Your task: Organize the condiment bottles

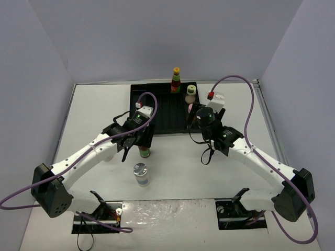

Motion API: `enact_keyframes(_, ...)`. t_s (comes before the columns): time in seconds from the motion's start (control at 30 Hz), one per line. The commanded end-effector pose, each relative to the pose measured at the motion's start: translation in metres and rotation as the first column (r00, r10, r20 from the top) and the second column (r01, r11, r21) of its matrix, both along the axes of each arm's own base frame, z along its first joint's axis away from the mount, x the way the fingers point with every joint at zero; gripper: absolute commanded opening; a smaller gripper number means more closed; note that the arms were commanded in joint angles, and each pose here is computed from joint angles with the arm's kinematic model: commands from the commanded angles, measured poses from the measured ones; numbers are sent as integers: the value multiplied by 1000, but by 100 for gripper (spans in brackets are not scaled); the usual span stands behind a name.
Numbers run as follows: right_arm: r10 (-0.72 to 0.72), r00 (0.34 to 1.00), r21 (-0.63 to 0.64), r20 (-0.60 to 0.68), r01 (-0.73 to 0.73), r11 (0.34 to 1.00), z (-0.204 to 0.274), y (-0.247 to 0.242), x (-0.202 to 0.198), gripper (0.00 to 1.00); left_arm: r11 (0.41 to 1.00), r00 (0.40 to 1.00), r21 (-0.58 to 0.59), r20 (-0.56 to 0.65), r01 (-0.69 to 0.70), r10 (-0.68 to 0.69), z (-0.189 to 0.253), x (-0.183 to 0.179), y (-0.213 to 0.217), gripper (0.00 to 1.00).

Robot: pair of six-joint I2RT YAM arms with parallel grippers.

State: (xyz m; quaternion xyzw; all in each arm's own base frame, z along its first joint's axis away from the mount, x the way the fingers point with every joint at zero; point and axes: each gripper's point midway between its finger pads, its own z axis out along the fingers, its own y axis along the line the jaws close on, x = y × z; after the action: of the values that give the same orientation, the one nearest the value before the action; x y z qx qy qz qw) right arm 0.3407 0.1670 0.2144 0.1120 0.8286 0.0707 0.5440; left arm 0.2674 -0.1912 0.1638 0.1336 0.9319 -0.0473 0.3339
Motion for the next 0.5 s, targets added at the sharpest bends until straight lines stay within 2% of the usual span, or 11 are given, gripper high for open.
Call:
enact_keyframes(0.0, -37, 996, 51, 76, 33, 998, 23, -3, 1, 76, 999, 998, -32, 60, -15, 17, 25, 11, -7, 54)
enact_keyframes(0.23, -39, 996, 42, 75, 36, 998, 21, -6, 0, 76, 1000, 998, -24, 58, -16, 17, 26, 12, -8, 43)
enact_keyframes(0.33, -41, 997, 39, 71, 38, 999, 19, -8, -1, 76, 1000, 998, -19, 59, -19, 20, 27, 12, -7, 32)
enact_keyframes(0.43, -39, 997, 40, 72, 36, 999, 19, -8, -3, 76, 1000, 998, -16, 61, -22, 23, 30, 11, -6, 10)
enact_keyframes(0.47, -38, 997, 39, 71, 35, 999, 18, -9, -3, 76, 1000, 998, -20, 64, -20, 22, 32, 11, -7, 6)
